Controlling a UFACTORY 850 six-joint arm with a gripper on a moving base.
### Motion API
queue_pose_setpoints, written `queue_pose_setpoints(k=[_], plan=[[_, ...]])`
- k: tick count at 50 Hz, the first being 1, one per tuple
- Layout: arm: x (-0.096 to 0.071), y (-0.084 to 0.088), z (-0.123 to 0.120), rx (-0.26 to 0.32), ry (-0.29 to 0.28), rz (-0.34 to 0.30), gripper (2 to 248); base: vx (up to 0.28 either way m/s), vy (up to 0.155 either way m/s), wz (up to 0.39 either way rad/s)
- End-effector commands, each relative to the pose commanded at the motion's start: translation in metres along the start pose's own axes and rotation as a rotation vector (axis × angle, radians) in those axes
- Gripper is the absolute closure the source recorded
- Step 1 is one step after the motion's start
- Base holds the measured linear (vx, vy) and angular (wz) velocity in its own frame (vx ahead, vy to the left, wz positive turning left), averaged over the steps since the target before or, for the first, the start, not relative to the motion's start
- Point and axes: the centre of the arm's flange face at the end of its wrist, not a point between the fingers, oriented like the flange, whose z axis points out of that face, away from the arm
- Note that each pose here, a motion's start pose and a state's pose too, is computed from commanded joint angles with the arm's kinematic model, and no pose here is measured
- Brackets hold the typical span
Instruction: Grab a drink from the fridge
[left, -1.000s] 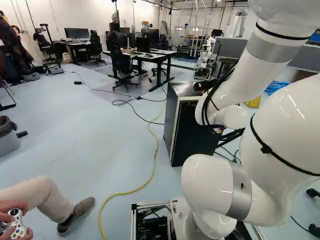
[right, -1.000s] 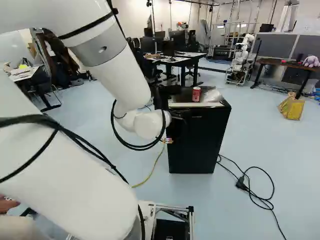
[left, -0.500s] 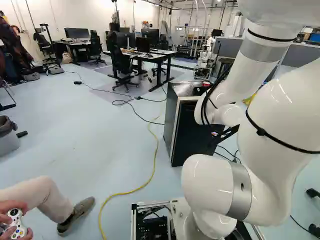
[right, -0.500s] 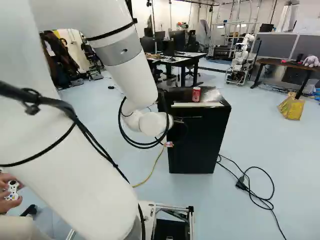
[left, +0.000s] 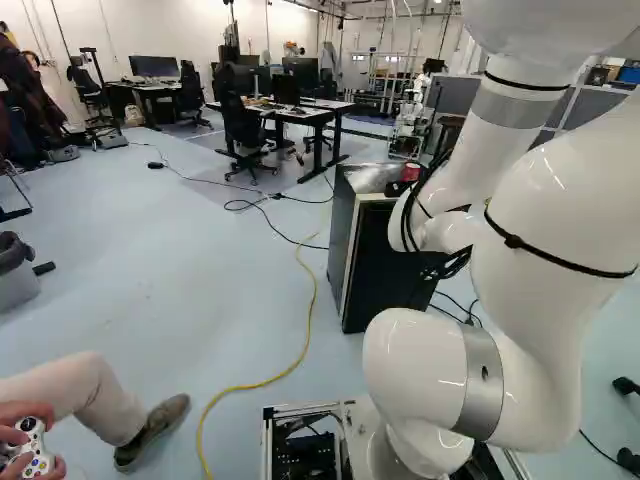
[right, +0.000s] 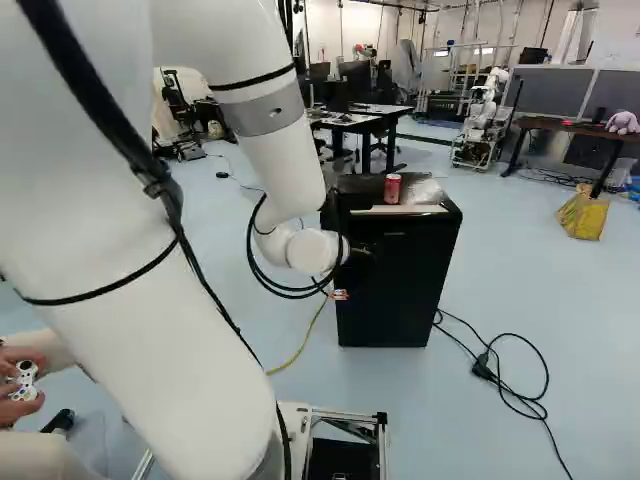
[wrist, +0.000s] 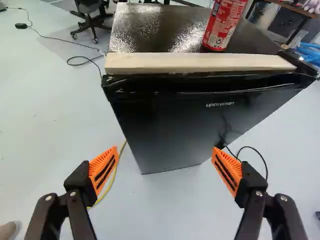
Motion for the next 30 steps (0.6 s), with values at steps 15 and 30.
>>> queue_pose_setpoints(k=[15,30], plan=[[-0.001,0.0,0.012,0.009,-0.019,0.001,3,0.0,0.0,0.0],[0.006,0.0,0.023,0.017,-0.015,-0.006,3,0.0,0.0,0.0]])
